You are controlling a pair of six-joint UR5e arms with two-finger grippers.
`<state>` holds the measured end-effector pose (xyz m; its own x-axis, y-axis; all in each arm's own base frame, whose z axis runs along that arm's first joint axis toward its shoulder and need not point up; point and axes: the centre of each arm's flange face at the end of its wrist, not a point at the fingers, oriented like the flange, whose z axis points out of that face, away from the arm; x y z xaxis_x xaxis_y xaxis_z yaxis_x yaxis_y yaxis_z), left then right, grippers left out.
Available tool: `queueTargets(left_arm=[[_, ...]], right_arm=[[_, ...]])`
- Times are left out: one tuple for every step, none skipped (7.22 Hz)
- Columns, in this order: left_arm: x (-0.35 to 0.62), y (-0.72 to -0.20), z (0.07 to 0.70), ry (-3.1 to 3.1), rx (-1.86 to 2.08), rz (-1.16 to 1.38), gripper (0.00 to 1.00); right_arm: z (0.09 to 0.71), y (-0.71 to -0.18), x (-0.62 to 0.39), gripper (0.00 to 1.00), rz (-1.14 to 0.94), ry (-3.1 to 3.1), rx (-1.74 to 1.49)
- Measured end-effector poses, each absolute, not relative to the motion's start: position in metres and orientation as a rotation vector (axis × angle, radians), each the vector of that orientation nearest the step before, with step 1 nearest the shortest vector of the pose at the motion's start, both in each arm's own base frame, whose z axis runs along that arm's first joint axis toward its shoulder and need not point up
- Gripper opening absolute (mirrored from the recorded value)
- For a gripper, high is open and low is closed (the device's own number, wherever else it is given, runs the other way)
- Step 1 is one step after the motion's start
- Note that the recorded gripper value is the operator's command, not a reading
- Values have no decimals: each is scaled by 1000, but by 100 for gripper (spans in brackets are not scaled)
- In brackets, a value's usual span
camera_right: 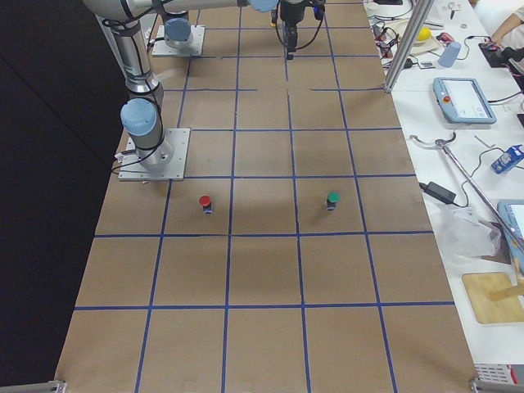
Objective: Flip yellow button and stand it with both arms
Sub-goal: 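Lower the left gripper onto the lying yellow button and grasp it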
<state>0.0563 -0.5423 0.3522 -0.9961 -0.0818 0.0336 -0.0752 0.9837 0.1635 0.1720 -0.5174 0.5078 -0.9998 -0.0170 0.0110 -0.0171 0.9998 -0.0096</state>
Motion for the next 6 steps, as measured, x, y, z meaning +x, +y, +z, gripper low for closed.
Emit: queueTargets(left_arm=[[88,-546,338,-3090,109,-229,100],[111,-549,321,-3096,117,-196,100],[128,-546,300,-3099,143,-178,100],[138,-541,280,-3102,166,-162,100],[141,-537,264,-3107,178,-143,100],[141,-532,251,-3107,184,-142,100]], right_arm=[[508,-517,172,100,15,-3130,27],[508,-517,172,100,14,-3130,26],[507,-517,172,100,13,-3130,26],[507,-517,172,100,13,-3130,26],[507,-517,172,100,13,-3130,26],[507,-517,172,100,13,-3130,26]])
